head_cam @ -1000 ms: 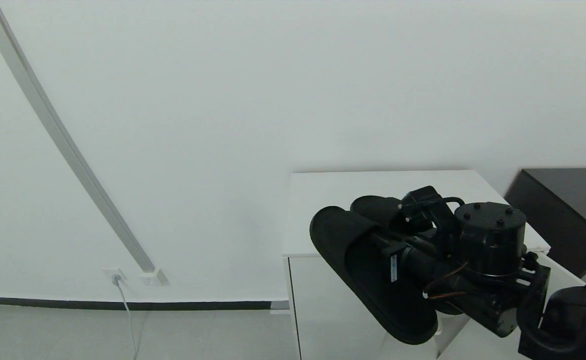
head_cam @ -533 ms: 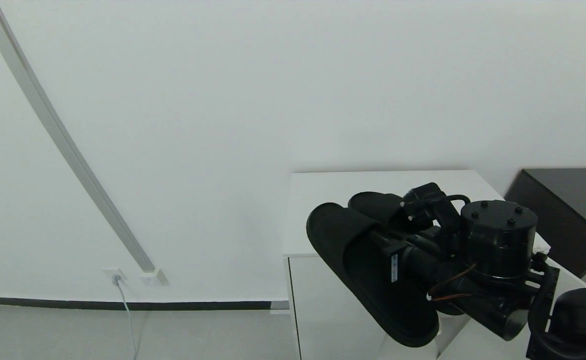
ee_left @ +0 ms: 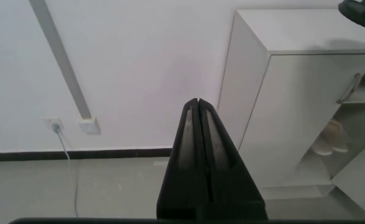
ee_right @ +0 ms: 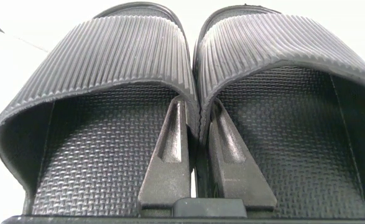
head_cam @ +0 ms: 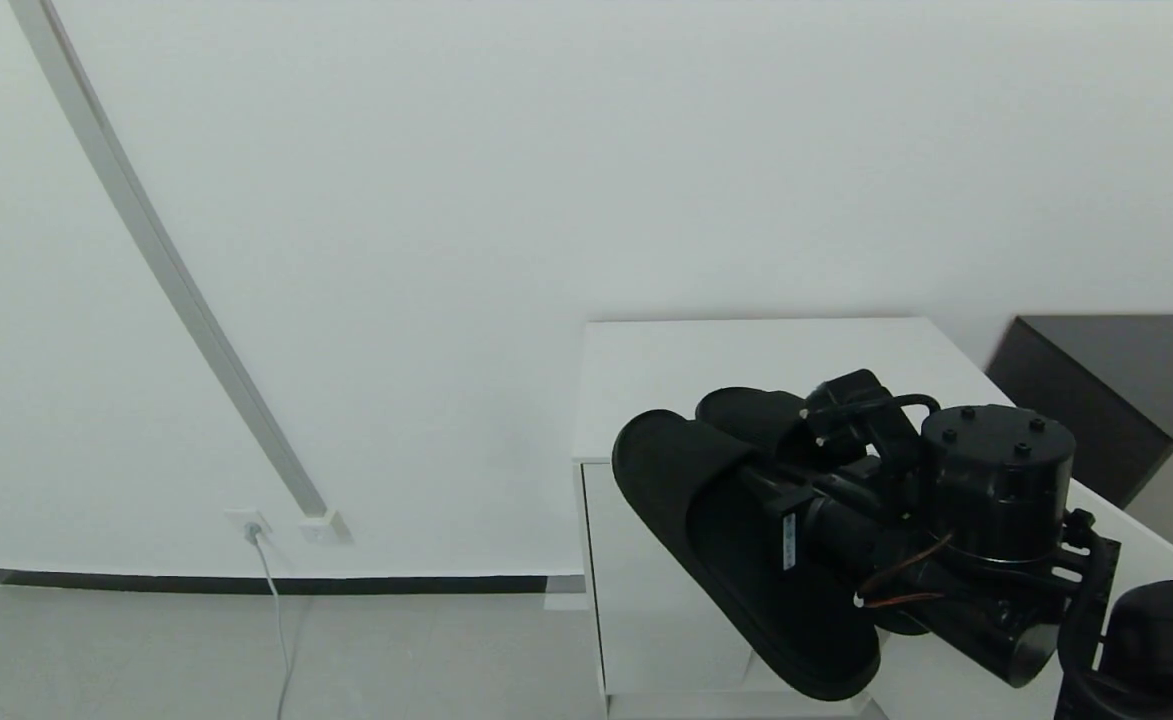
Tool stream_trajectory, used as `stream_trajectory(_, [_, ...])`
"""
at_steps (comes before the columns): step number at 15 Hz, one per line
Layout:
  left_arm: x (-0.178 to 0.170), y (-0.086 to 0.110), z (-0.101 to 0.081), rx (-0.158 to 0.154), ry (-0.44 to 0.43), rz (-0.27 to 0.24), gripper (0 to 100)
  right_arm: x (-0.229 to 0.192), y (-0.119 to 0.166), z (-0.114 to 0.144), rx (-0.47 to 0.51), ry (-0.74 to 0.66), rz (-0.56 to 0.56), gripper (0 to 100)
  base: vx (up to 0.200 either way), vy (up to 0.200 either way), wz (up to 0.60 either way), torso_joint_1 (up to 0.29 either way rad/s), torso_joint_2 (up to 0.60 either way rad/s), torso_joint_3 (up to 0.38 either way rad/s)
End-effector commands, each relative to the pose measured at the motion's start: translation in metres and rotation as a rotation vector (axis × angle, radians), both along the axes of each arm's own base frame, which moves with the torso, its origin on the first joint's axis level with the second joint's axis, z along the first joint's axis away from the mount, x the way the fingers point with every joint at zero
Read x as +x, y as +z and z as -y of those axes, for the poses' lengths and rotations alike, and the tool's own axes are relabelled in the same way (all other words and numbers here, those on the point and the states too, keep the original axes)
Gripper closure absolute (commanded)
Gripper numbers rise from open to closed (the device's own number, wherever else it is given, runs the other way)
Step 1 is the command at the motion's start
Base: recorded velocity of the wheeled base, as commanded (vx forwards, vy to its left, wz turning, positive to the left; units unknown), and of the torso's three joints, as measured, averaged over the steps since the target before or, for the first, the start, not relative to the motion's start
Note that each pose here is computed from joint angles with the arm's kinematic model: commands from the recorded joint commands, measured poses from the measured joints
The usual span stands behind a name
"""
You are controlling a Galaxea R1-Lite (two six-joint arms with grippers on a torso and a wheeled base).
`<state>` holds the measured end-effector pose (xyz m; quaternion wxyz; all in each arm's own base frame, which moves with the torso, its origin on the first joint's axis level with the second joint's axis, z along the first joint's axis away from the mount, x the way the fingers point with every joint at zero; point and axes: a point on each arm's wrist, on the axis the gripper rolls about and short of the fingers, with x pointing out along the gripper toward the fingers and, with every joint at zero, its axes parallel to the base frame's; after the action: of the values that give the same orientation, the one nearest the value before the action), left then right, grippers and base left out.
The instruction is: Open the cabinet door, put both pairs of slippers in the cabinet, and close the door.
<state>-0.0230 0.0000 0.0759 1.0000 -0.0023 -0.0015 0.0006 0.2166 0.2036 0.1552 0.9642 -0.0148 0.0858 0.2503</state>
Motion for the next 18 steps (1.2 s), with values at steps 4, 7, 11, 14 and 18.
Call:
stream_trajectory(4, [0.0001,0.0000,0.0000,-0.001,0.000,-0.001,100,-0.0025,-0.0019,-0.0004,-0.004,0.006,-0.006,100,-0.050,0.000,0.00,0.001,0.00,0.001])
stream_trajectory(7, [0.0001,0.0000,0.0000,-0.001,0.000,-0.001,100,-0.0042,-0.0023,-0.0018,-0.005,0.013,-0.007,100,0.000,0.000,0.00,0.000,0.00,0.000])
stream_trajectory(11, [0.0001,0.0000,0.0000,0.000,0.000,-0.001,100,-0.0044,-0.0039,-0.0036,-0.010,0.017,-0.011,100,0.000,0.000,0.00,0.000,0.00,0.000])
stream_trajectory(14, [0.0001,0.0000,0.0000,0.000,0.000,-0.001,100,-0.0053,-0.0039,-0.0046,-0.010,0.022,-0.011,100,0.000,0.000,0.00,0.000,0.00,0.000])
stream_trajectory(18, [0.0001,0.0000,0.0000,0.000,0.000,-0.001,100,-0.0069,-0.0039,-0.0061,-0.010,0.028,-0.011,100,0.000,-0.050,0.00,0.001,0.00,-0.001])
